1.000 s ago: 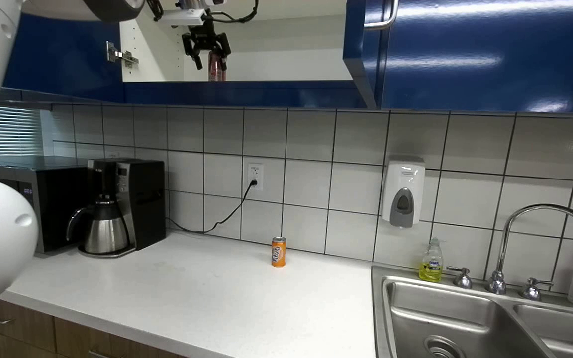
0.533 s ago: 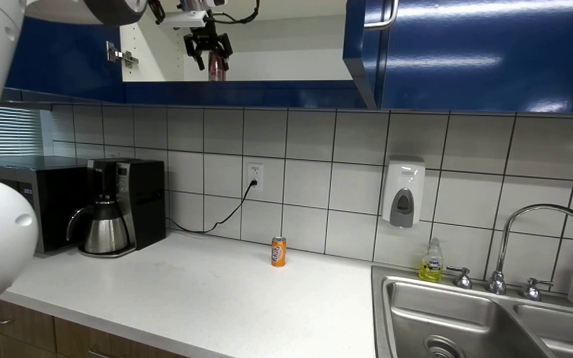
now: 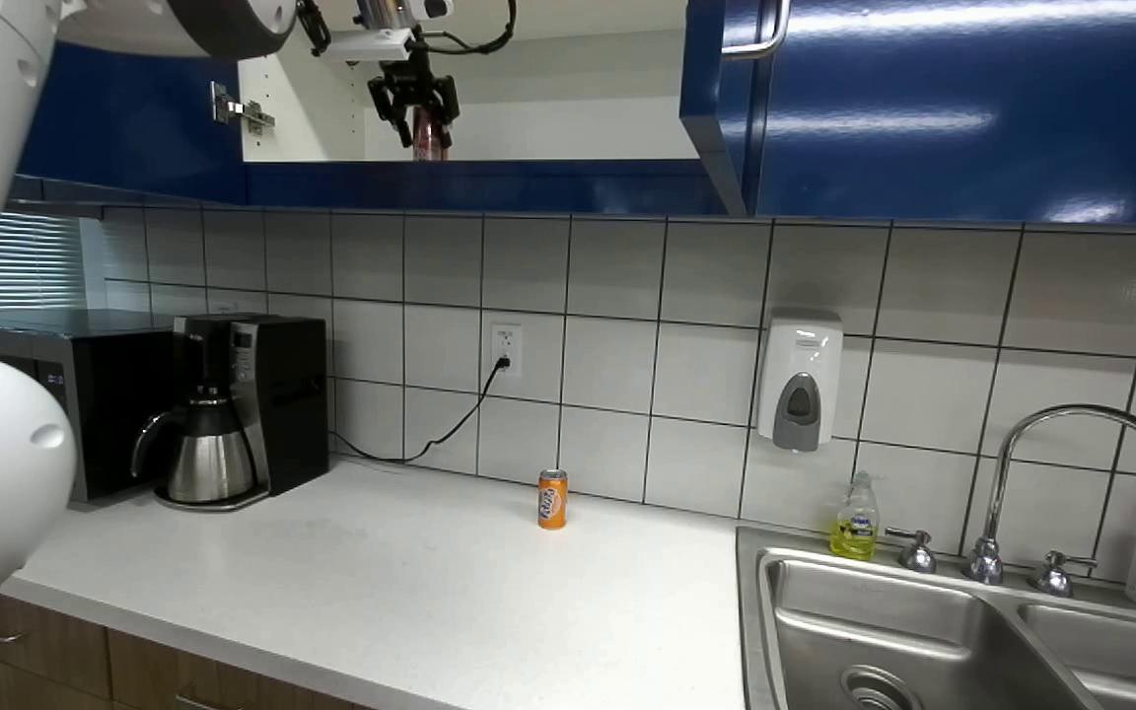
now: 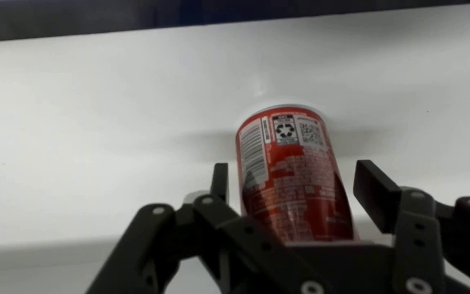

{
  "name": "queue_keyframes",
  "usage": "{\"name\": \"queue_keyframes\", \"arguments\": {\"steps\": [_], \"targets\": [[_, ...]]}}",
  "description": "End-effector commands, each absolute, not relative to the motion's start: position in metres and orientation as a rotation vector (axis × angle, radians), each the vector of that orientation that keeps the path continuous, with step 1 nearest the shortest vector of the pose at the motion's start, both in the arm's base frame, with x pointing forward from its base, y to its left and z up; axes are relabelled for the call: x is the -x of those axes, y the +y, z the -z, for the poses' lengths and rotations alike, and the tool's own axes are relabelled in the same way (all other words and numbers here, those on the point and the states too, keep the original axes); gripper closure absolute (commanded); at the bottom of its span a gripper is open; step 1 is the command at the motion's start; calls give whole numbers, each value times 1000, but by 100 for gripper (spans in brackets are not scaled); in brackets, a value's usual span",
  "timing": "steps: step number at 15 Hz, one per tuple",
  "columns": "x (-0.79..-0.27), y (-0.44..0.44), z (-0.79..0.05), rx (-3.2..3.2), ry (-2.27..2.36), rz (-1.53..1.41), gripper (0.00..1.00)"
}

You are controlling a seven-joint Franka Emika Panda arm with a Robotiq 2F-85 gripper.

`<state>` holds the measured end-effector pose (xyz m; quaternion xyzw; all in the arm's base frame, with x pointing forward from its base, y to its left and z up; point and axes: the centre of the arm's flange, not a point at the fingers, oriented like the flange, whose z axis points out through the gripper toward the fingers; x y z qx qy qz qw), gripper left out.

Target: Shift the soda can from the cupboard to the counter on the left

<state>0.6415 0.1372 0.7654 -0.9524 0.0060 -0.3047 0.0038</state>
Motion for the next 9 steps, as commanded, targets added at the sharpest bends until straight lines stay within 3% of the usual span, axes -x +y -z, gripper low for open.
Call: {"name": "queue_keyframes", "arguments": {"steps": [1,2,3,9], "targets": [[-650,142,-771,2984,46,995,51],[-651,142,-771,2984,47,996,60],[-651,143,-771,2982,48,1000,62],[-649,143,-772,2983,53,977,62]]}}
